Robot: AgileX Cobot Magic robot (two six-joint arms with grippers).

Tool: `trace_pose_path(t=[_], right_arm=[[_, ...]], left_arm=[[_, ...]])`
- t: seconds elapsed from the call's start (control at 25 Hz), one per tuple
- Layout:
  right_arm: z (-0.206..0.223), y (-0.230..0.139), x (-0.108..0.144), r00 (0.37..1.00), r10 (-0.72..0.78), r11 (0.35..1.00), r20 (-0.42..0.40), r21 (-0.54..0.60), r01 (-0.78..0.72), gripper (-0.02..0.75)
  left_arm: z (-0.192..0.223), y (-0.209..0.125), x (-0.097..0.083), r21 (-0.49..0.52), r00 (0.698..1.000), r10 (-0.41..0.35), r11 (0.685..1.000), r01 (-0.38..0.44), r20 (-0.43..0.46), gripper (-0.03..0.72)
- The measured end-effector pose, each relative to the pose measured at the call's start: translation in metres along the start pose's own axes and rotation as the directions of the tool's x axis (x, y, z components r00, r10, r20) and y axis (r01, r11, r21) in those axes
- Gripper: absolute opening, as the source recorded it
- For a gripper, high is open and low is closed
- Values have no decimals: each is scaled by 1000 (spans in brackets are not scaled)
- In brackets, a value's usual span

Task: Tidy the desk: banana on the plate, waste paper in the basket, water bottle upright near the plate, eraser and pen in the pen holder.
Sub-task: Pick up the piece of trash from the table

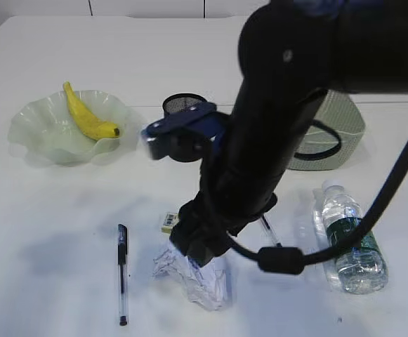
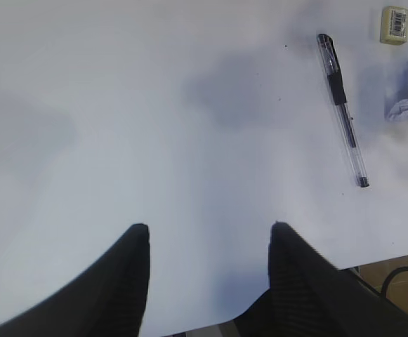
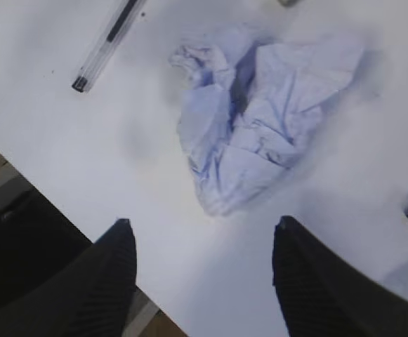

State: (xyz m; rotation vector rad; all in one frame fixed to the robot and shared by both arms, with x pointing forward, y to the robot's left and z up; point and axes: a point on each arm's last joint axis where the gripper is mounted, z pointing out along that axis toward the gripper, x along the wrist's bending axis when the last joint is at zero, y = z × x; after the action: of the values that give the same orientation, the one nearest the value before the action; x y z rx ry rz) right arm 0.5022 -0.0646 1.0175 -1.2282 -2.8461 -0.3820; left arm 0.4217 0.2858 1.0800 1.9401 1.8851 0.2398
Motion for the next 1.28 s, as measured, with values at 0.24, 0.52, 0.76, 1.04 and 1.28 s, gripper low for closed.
trace_pose_path(t=[0.24, 0.52, 0.76, 1.04, 1.28], right_arm=[[27, 5, 24, 998, -59, 998, 15, 28, 59, 460], [37, 11, 22, 997, -67, 998, 35, 2, 66, 459], [37, 15, 22, 996, -76, 996, 44, -35, 77, 479], [38, 19, 22, 995, -91, 993, 51, -76, 95, 528], [62, 19, 32, 984, -161, 986, 82, -24, 163, 529]], left_arm=[[0, 0, -1, -1, 1000, -3, 1000, 3, 6, 380], [0, 0, -1, -1, 1000, -9, 1000, 9, 16, 380], [0, 0, -2, -2, 1000, -10, 1000, 10, 18, 380], [0, 1, -2, -7, 1000, -14, 1000, 14, 25, 380], [0, 2, -4, -25, 999, -25, 999, 26, 43, 380]])
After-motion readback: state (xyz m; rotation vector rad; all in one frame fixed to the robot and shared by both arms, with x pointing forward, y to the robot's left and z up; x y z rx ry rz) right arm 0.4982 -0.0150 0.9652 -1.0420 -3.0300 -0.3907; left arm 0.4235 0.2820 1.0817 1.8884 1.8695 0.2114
